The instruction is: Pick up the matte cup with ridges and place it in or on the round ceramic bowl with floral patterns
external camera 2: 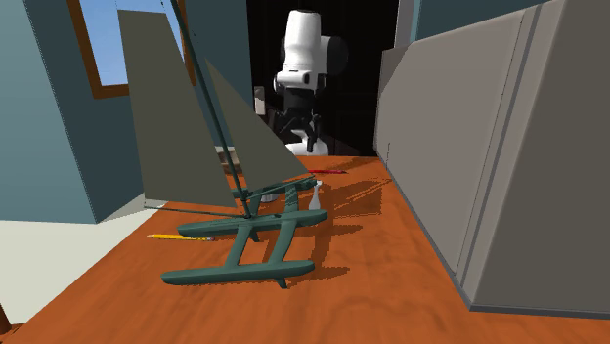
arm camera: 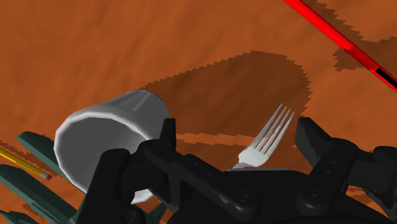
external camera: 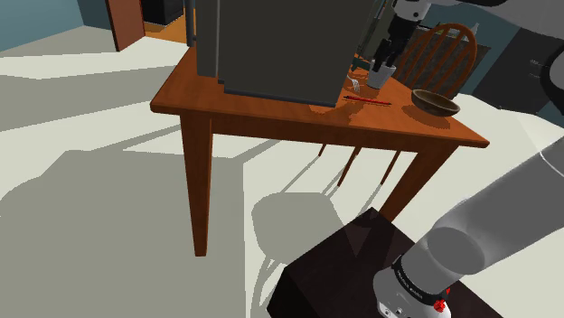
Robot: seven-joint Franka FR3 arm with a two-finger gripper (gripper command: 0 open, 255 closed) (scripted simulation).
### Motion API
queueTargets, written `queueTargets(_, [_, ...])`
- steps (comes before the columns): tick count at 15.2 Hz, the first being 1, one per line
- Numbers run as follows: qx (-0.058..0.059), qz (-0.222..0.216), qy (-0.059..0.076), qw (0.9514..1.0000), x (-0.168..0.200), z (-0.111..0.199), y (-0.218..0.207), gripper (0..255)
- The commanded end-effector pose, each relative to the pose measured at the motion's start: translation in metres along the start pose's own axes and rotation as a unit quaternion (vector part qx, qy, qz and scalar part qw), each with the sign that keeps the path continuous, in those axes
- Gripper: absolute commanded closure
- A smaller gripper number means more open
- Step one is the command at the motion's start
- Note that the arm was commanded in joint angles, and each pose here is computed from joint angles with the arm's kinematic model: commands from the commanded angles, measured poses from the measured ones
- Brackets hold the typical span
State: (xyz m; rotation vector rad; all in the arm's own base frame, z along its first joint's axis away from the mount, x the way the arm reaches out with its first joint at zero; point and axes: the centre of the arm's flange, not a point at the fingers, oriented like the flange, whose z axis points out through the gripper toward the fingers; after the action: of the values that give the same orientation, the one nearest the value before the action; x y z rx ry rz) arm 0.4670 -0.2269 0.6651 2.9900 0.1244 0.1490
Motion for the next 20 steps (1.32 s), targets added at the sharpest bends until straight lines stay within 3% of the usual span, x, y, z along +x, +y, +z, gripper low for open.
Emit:
queueTargets(1, [-0.007, -0.004, 0.003, 1.0000, 0.012, -0.001, 0.019, 0])
queueTargets(5, [-0.017, -0.010, 0.007, 0.9998, 0.033, -0.004, 0.051, 0])
queueTargets(12, [-0.017, -0.010, 0.007, 0.9998, 0.034, 0.036, 0.053, 0])
queueTargets(20, [-0.017, -0.010, 0.006, 0.9998, 0.034, 0.036, 0.053, 0])
